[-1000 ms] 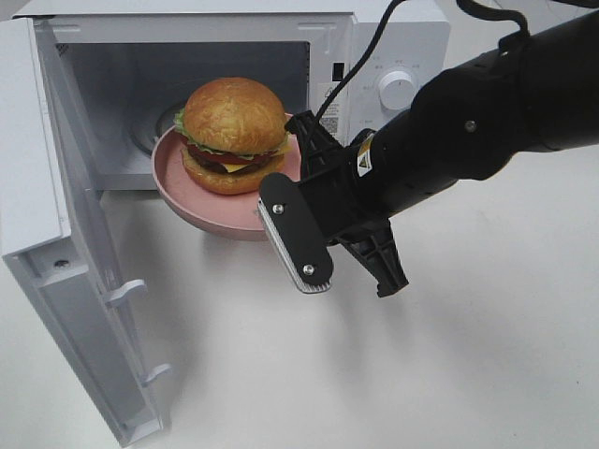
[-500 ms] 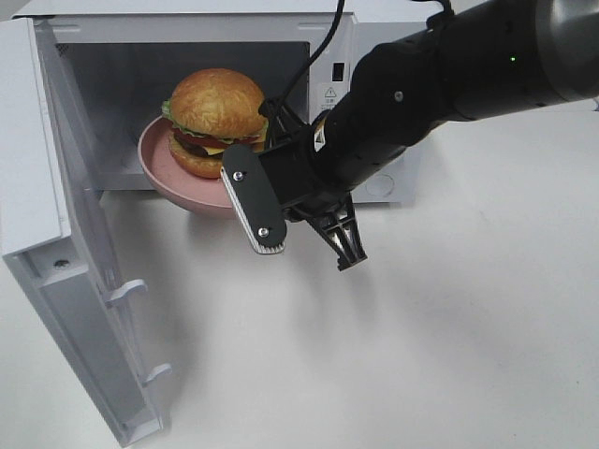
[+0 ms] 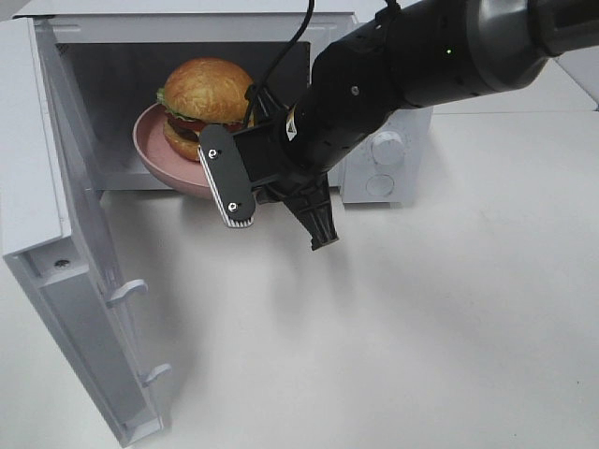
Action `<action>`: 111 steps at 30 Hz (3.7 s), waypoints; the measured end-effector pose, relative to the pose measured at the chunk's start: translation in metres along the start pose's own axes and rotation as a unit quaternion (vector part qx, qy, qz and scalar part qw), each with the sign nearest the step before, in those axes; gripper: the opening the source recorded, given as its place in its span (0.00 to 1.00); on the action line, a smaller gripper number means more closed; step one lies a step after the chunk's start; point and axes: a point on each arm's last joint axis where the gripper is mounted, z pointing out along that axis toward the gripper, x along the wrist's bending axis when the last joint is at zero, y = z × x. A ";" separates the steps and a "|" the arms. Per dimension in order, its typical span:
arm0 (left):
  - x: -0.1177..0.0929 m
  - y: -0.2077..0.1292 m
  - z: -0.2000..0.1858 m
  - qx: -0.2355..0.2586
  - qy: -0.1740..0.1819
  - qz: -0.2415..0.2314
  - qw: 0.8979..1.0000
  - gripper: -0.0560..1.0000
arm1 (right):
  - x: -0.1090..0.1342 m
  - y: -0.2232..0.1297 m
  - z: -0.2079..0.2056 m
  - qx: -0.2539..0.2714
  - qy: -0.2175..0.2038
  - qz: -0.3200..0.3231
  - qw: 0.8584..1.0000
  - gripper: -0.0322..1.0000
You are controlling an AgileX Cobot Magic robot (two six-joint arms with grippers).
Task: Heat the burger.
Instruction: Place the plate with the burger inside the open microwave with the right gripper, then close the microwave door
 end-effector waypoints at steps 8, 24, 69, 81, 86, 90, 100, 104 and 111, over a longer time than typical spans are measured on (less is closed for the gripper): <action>0.000 0.000 0.000 0.000 0.000 0.000 1.000 0.99 | -0.009 0.002 0.010 0.003 -0.005 0.004 1.000 0.08; 0.000 0.000 0.000 0.000 0.000 0.000 1.000 0.99 | -0.039 0.002 0.039 0.033 -0.001 0.040 0.999 0.08; 0.000 0.000 0.000 0.000 0.000 0.000 1.000 0.99 | -0.063 -0.016 0.074 0.041 -0.044 0.057 0.997 0.34; 0.000 0.000 0.000 0.000 0.000 0.000 1.000 0.99 | -0.063 -0.017 0.073 0.045 -0.040 0.055 0.997 0.46; 0.000 0.000 0.000 0.000 0.000 0.000 1.000 0.99 | -0.062 -0.018 0.071 0.049 -0.032 0.057 0.997 0.49; 0.000 0.000 0.000 0.000 0.000 0.000 1.000 0.99 | -0.063 -0.016 0.057 0.036 -0.056 0.053 0.996 0.60; 0.000 0.000 0.000 0.000 0.000 0.000 1.000 0.99 | -0.046 -0.015 0.035 0.020 -0.068 0.048 0.996 0.72; 0.000 0.000 0.000 0.000 0.000 0.000 1.000 0.99 | -0.039 -0.014 0.028 0.015 -0.070 0.045 0.996 0.72; 0.000 0.000 0.000 0.000 0.000 0.000 1.000 0.99 | -0.023 -0.013 0.008 0.001 -0.083 0.040 0.996 0.72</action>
